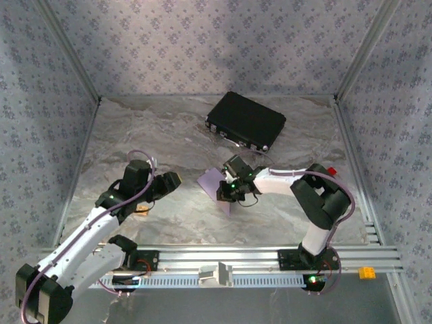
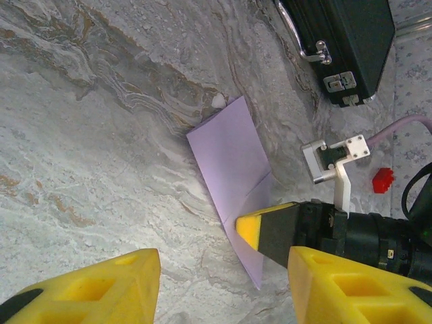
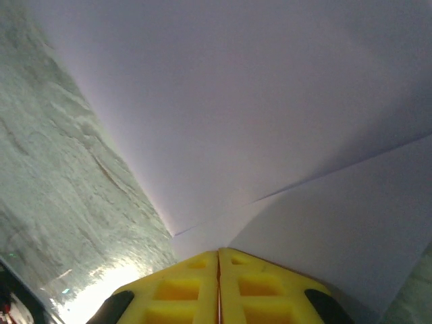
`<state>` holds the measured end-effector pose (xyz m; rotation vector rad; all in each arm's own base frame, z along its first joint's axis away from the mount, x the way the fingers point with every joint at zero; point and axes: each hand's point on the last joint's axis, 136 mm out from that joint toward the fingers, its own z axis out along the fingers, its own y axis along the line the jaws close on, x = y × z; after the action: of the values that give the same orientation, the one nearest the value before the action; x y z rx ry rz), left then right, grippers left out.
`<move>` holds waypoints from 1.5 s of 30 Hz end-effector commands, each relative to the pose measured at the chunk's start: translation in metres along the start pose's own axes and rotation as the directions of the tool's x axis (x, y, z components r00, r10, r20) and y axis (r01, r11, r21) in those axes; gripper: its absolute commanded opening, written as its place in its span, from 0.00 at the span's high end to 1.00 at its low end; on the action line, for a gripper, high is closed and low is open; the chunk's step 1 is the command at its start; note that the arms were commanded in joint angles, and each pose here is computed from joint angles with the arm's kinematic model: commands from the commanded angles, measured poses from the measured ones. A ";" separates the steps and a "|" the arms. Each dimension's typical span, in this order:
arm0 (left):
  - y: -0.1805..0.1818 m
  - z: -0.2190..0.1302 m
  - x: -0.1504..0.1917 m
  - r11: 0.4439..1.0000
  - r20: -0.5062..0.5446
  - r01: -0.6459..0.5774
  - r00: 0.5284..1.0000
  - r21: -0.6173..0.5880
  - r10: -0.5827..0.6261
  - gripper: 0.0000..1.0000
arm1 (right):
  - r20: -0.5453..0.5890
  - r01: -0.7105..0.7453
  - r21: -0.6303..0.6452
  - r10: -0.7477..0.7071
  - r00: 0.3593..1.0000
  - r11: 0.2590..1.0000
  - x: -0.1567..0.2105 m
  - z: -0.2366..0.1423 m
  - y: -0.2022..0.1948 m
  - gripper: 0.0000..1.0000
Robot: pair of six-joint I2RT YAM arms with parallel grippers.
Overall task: Fold a paper plane with a square sheet of paper (pick it up from the middle)
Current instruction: Fold the wing for the fifth time at the center of the table.
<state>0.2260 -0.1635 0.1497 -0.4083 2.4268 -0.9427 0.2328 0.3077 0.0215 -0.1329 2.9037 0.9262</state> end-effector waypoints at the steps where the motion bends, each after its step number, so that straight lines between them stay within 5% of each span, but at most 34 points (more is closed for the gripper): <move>1: -0.006 0.001 -0.004 1.000 0.004 -0.003 1.000 0.020 0.003 0.48 | -0.002 -0.089 0.018 0.089 0.996 0.996 0.005 0.009 -0.009 0.92; 7: -0.013 0.013 0.000 0.996 -0.027 0.034 0.999 0.081 -0.032 0.51 | 0.069 -0.365 0.064 0.361 0.930 0.929 0.016 0.017 -0.030 0.94; 12: -0.018 0.022 0.002 0.993 -0.056 0.046 0.998 0.106 -0.041 0.55 | 0.255 -0.536 -0.166 0.561 0.788 0.828 0.001 0.015 -0.010 0.93; 15: -0.022 0.029 0.004 0.990 -0.086 0.054 0.995 0.132 -0.043 0.59 | 0.355 -0.495 -0.348 0.600 0.716 0.796 -0.017 -0.004 0.023 0.89; 19: -0.025 0.039 0.006 0.988 -0.113 0.060 0.993 0.140 -0.044 0.65 | 0.352 -0.341 -0.343 0.456 0.817 0.875 -0.030 -0.028 0.058 0.87; 28: -0.041 0.070 0.007 0.981 -0.178 0.075 0.983 0.178 -0.043 0.77 | 0.340 -0.261 -0.027 0.254 0.905 0.965 -0.021 -0.062 -0.013 0.90; 35: -0.068 0.115 0.024 0.983 -0.291 0.042 0.957 0.181 0.013 0.83 | 0.271 -0.274 -0.075 0.284 0.920 0.959 -0.020 -0.058 -0.031 0.89; 45: -0.038 0.165 0.033 0.996 -0.350 0.069 0.936 0.053 -0.046 0.90 | 0.216 -0.237 -0.174 0.272 0.938 0.956 -0.021 -0.051 -0.020 0.84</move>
<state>0.2855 -0.2916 0.0605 -0.3156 2.7077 -1.2062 0.2582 0.2553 0.0540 0.3973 2.6654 1.0404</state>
